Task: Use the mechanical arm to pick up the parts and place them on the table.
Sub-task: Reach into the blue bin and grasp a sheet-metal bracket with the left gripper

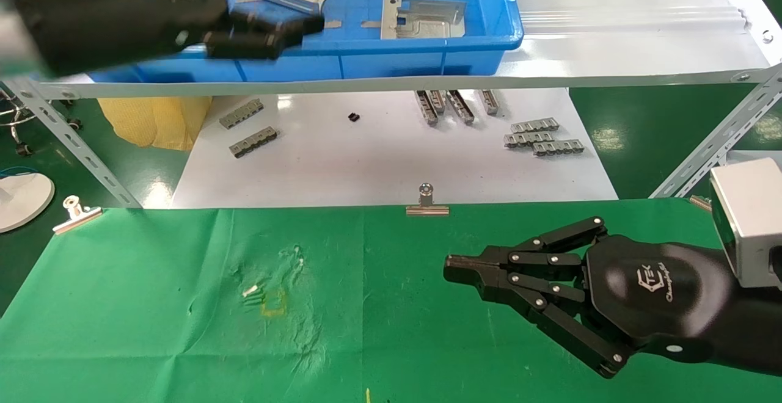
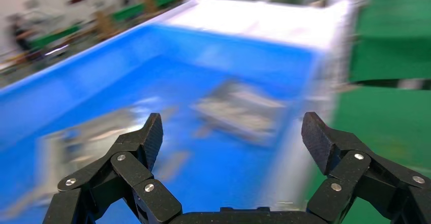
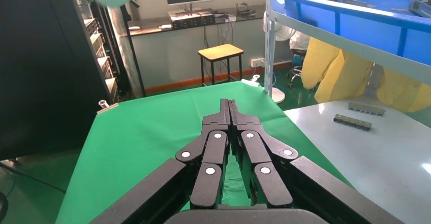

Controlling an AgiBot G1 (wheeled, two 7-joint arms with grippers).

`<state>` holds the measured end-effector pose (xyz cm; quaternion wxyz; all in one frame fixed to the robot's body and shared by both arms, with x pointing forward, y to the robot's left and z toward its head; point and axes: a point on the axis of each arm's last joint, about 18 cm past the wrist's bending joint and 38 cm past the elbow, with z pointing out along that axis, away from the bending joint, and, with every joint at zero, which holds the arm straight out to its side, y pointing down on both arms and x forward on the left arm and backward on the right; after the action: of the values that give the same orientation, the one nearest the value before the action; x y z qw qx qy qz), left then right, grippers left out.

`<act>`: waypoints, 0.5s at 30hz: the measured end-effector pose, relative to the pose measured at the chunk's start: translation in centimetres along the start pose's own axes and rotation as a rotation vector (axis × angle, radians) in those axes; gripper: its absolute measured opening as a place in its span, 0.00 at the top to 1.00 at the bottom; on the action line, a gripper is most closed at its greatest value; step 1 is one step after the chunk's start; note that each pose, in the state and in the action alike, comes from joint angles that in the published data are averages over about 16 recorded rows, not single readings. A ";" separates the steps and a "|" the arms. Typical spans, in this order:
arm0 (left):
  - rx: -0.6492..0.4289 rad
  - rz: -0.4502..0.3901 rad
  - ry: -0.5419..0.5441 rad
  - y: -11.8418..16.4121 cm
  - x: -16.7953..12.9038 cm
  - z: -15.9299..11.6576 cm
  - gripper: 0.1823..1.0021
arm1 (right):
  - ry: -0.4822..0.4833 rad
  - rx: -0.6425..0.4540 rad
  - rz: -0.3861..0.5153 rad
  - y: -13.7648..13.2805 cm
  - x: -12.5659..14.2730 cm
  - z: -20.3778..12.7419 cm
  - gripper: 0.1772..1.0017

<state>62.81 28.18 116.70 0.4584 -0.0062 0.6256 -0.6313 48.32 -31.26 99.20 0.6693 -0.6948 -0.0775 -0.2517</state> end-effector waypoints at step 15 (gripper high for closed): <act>-0.172 -0.064 -0.392 -0.1 -6.5 9.0 0.00 | 0.000 0.000 0.000 0.0 0.0 0.0 0.98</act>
<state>71.74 24.93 122.42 0.5487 -0.1876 0.5756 -0.5766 48.32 -31.26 99.20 0.6693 -0.6948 -0.0775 -0.2517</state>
